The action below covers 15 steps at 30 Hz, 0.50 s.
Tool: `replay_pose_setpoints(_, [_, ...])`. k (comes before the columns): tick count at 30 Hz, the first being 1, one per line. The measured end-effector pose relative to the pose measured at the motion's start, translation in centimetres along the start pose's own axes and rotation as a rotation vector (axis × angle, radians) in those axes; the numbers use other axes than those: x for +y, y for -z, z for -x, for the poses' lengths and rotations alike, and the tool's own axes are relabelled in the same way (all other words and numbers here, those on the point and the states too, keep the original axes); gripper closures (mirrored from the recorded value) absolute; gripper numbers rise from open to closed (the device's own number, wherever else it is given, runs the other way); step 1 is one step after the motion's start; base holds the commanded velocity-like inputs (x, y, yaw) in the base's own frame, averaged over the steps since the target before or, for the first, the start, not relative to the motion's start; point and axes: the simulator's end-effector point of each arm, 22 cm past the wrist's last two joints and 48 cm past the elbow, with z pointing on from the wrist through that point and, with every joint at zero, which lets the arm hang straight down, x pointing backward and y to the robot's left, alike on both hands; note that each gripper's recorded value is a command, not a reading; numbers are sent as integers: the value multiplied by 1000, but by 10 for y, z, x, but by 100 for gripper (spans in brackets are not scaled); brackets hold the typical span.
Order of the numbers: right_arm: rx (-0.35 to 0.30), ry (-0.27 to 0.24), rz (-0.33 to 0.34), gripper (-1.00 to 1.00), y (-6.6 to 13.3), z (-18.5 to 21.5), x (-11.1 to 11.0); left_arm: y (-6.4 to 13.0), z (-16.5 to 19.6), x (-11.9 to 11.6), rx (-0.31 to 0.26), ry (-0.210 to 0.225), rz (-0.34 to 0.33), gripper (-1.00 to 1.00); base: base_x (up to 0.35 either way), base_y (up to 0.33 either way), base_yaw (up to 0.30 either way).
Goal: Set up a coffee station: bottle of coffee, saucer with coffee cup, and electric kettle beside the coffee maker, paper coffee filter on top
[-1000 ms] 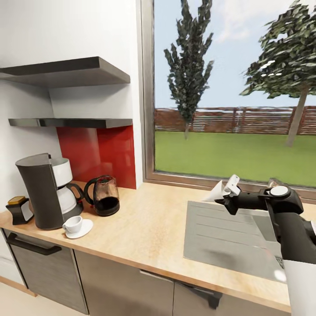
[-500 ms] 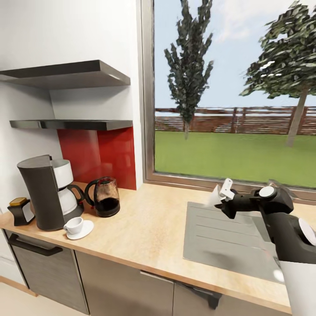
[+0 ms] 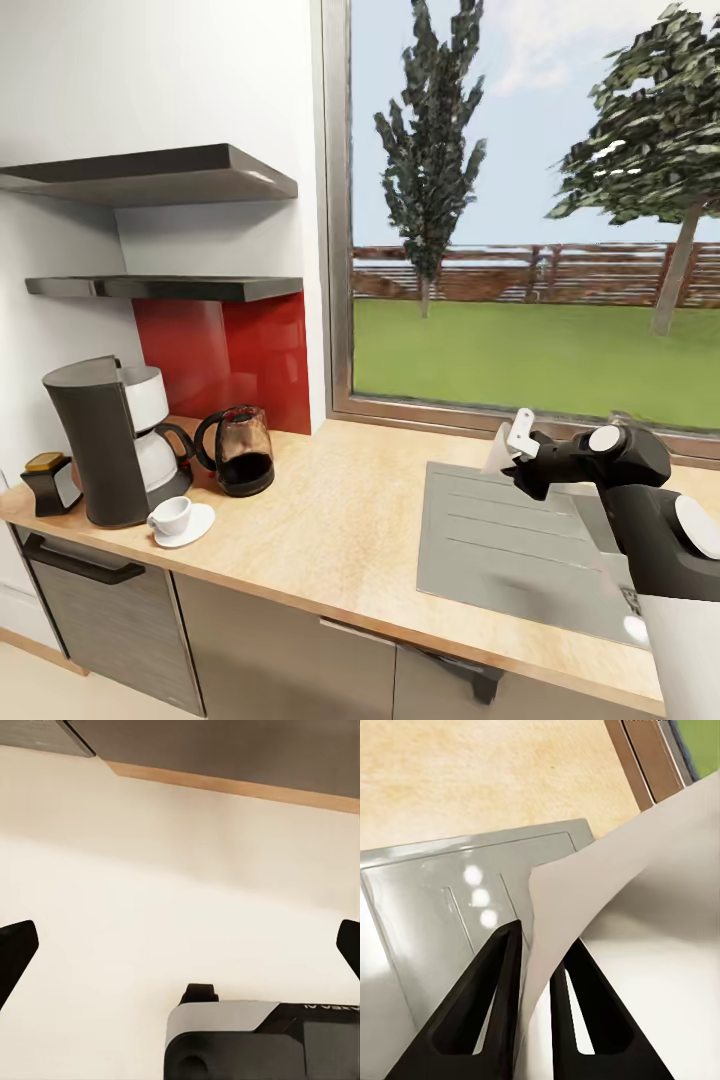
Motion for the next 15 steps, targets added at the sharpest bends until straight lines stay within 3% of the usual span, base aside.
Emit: replay_pose_setpoints(15, [2,5,-3,100,12,4,-3,12,-2,2,2,0,0,-100,0,0,0])
